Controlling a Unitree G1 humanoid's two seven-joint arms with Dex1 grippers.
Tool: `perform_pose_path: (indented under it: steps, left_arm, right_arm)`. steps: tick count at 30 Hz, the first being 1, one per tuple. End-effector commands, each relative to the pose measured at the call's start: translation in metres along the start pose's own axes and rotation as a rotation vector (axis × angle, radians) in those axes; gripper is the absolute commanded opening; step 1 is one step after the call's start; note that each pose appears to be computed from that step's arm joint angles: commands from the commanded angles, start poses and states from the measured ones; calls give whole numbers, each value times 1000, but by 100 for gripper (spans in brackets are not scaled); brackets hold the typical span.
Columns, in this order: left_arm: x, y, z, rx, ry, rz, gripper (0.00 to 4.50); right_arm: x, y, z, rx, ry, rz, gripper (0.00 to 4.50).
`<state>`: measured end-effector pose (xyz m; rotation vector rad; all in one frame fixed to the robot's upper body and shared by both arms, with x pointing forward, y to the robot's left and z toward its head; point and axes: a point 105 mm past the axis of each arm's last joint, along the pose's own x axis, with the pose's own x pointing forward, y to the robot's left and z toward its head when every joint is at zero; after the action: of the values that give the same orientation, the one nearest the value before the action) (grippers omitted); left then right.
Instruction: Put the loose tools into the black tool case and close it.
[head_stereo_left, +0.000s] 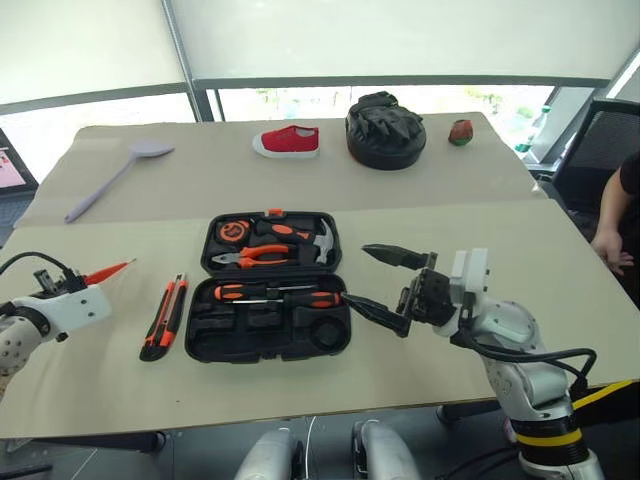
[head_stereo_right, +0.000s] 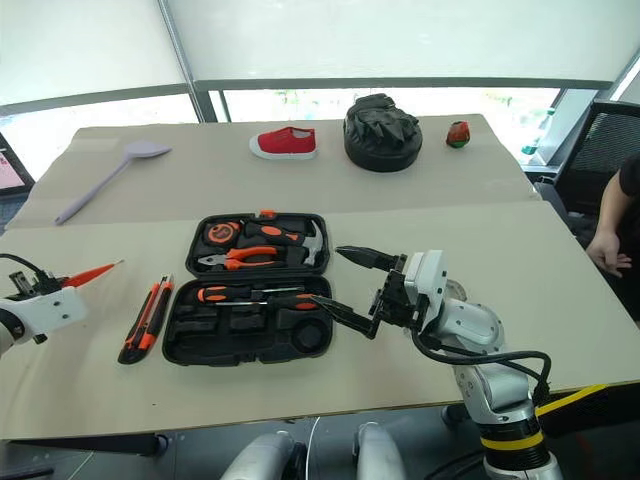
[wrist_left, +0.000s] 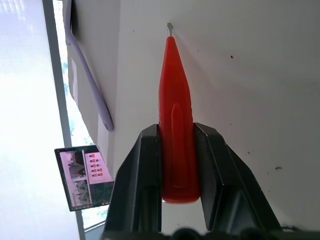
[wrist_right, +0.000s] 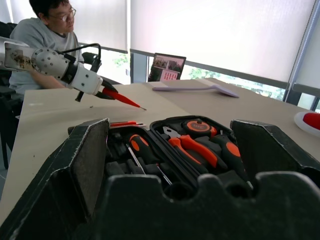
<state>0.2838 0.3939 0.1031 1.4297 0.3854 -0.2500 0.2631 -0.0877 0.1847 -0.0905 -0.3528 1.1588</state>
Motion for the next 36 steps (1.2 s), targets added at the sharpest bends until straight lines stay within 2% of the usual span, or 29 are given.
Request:
perform_pose_path:
  steps: [1, 3, 5, 7, 8, 9, 14, 18, 22, 25, 26, 29, 36]
  left_arm:
    - [-2, -65, 27, 23, -123, -233, 47]
    - [-4, -65, 30, 3, -134, -227, 47]
    - [-7, -65, 31, -33, -139, -218, 149]
    - [-14, -69, 37, -38, -182, -227, 212]
    - [-18, -73, 41, -32, -209, -240, 260]
    - [-22, -76, 44, -43, -229, -251, 282]
    - [-38, -75, 43, -87, -270, -211, 445]
    - [-51, -60, 41, -221, -322, -125, 445]
    - [-52, -43, 23, -635, -304, -25, 445]
    - [-48, -31, 21, -950, -339, 24, 445]
    - [-46, -31, 21, -990, -331, 6, 445]
    - [-33, -35, 13, -970, -235, -19, 445]
    - [-4, -18, 7, -1033, -176, 37, 445]
  right_arm:
    - [4, 0, 13, -36, -40, 8, 450]
    - [4, 1, 12, -32, -39, 13, 450]
    - [6, 2, 11, -28, -41, 16, 450]
    - [7, 2, 11, -26, -46, 18, 450]
    - [8, 2, 11, -25, -47, 19, 450]
    - [9, 1, 11, -24, -50, 19, 450]
    - [11, 1, 11, -19, -61, 24, 450]
    - [11, 3, 10, -6, -65, 33, 450]
    - [12, 5, 7, 7, -64, 46, 450]
    - [12, 4, 7, 8, -65, 49, 450]
    - [12, 4, 7, 7, -64, 50, 450]
    - [12, 5, 6, 7, -63, 52, 450]
    - [13, 5, 6, 4, -65, 54, 450]
